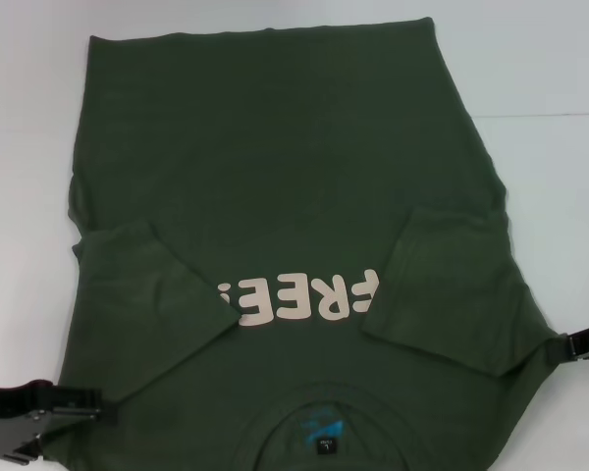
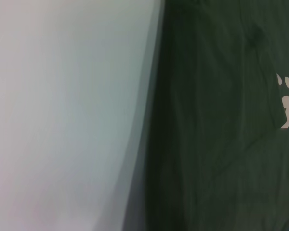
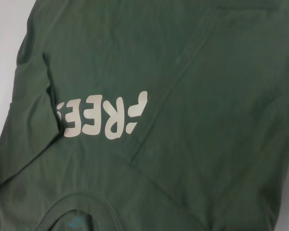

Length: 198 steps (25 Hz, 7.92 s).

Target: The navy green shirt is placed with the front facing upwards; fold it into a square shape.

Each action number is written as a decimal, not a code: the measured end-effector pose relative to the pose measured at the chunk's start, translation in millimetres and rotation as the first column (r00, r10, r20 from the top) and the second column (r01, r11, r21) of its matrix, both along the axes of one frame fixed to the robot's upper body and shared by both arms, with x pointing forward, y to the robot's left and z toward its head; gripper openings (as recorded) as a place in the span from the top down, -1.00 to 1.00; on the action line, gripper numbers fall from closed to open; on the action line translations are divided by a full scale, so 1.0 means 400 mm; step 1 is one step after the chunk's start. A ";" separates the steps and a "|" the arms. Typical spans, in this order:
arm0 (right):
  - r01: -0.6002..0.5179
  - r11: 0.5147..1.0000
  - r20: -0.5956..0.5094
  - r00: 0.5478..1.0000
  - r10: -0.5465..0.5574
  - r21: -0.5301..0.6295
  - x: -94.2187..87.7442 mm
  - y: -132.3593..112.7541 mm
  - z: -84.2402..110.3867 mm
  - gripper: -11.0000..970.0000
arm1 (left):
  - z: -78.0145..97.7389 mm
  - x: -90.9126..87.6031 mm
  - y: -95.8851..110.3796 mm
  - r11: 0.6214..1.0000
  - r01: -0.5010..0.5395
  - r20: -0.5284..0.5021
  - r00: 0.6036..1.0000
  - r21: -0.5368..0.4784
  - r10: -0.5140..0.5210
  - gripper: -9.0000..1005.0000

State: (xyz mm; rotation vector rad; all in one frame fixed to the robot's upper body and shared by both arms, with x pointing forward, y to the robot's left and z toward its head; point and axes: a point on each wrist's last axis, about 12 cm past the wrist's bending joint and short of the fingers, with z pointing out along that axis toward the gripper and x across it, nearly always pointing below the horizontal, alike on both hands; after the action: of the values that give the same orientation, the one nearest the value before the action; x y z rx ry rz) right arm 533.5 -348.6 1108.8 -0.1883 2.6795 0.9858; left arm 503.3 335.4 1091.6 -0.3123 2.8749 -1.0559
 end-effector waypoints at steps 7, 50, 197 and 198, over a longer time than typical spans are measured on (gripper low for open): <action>-0.003 1.000 -0.002 1.000 0.003 0.004 -0.004 0.002 -0.003 0.89 | -0.001 -0.002 -0.001 0.999 0.020 0.001 1.000 0.031 -0.020 -0.82; -0.069 0.988 0.486 0.874 -0.006 0.136 -0.195 -0.068 -0.150 0.90 | -0.036 -0.014 0.022 0.938 0.341 0.582 0.753 0.054 -0.308 0.90; 0.427 0.904 0.733 0.613 -0.293 0.004 0.181 0.095 -0.167 0.85 | -0.057 0.351 -0.113 0.786 -0.268 0.816 0.354 0.557 -0.458 0.60; 0.429 0.903 0.731 0.616 -0.293 0.001 0.181 0.097 -0.168 0.84 | -0.058 0.349 -0.110 0.788 -0.276 0.820 0.357 0.551 -0.448 0.60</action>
State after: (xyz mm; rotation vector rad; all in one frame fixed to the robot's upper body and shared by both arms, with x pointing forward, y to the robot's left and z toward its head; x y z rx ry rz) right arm 605.9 -310.0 1041.5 -0.0380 1.9376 0.4049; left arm 642.8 291.4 1068.3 0.4222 1.8976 -0.0466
